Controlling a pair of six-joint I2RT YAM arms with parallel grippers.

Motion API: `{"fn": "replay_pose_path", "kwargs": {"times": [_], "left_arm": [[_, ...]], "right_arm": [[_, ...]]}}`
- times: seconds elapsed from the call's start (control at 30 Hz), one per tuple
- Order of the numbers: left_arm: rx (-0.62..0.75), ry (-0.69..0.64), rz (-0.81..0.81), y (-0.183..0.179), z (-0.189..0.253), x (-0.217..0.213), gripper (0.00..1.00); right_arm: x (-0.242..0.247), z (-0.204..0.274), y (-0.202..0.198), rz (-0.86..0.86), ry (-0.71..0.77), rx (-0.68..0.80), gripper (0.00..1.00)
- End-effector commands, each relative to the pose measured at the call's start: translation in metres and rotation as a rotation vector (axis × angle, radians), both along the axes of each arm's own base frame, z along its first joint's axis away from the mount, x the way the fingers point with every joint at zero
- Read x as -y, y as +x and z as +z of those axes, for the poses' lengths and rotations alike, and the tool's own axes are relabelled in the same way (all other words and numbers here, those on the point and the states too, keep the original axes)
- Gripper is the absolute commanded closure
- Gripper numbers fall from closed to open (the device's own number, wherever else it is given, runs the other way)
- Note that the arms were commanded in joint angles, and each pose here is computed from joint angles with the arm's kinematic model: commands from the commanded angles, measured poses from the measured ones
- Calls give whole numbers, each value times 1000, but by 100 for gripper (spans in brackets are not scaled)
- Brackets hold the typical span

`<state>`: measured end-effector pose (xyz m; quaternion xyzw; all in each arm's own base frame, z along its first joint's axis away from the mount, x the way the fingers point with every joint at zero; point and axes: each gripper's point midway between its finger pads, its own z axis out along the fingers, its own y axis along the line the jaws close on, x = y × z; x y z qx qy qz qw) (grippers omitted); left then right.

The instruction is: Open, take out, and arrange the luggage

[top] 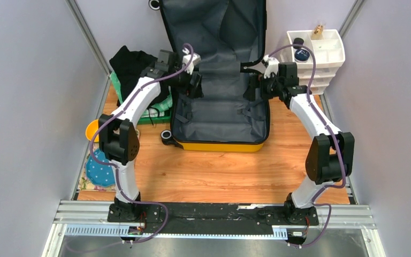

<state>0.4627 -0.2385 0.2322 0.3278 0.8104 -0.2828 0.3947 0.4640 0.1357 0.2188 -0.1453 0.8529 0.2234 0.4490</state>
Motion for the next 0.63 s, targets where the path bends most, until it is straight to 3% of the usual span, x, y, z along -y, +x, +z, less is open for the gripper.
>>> {"fn": "replay_pose_path", "kwargs": {"times": [0.0, 0.17, 0.33, 0.6], "left_arm": [[-168, 75, 184, 1, -51, -27, 10], [-229, 164, 328, 7, -80, -49, 10], [-117, 173, 346, 26, -77, -53, 10], [-10, 150, 303, 62, -57, -40, 10]], "right_arm": [[-2, 16, -23, -2, 7, 51, 0], [0, -4, -37, 17, -72, 53, 0], [3, -11, -22, -3, -122, 51, 0], [-1, 25, 15, -46, -95, 87, 0]]}}
